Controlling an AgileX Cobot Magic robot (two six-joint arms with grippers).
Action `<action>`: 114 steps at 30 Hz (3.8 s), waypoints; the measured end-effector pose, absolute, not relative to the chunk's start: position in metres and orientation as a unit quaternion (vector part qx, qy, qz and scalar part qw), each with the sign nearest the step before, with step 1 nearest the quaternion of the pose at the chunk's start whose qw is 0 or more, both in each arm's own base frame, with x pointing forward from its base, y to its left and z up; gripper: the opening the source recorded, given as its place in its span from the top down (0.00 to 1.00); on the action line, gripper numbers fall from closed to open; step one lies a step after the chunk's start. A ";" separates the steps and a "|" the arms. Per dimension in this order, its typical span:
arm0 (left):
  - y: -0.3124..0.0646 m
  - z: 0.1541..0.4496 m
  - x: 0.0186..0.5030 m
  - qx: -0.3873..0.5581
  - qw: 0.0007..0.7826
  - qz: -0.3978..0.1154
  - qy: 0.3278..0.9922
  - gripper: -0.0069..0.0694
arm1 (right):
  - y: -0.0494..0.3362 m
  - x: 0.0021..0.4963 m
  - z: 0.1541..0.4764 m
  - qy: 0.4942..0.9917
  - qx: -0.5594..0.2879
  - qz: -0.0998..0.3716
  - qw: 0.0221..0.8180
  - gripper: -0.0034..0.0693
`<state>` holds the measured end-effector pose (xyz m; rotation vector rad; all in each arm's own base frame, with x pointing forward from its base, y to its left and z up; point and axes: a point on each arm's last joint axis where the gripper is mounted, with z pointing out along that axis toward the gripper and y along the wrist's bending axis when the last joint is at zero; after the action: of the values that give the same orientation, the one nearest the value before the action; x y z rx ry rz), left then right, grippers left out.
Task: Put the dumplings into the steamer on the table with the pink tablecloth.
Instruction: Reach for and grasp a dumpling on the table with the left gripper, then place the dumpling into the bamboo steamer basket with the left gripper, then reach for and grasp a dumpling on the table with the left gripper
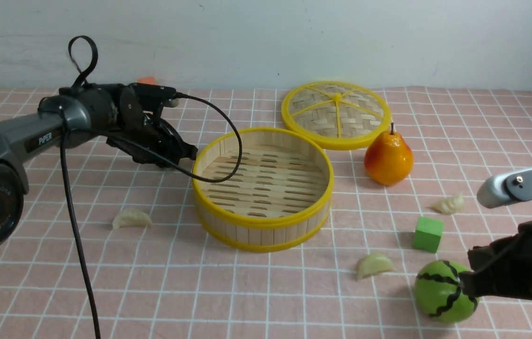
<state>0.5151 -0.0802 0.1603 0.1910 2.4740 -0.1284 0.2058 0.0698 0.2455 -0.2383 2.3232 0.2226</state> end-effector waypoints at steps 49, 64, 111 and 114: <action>-0.126 0.276 0.464 0.010 0.338 -0.029 0.941 0.58 | 0.072 0.207 0.246 0.912 -0.074 0.105 0.389 0.88; -0.147 0.206 0.455 0.001 0.172 -0.033 0.985 0.88 | 0.071 0.206 0.245 0.914 -0.073 0.105 0.385 0.87; -0.064 0.190 0.430 -0.063 0.206 -0.098 0.972 0.35 | 0.072 0.206 0.245 0.914 -0.063 0.114 0.384 0.82; -0.067 0.191 0.432 -0.003 0.225 -0.105 0.969 0.37 | 0.073 0.206 0.245 0.914 -0.057 0.119 0.384 0.81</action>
<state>0.4318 -0.0675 0.1914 -0.0094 2.6719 -0.2898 0.2064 0.0728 0.2454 -0.1441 2.3292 0.3045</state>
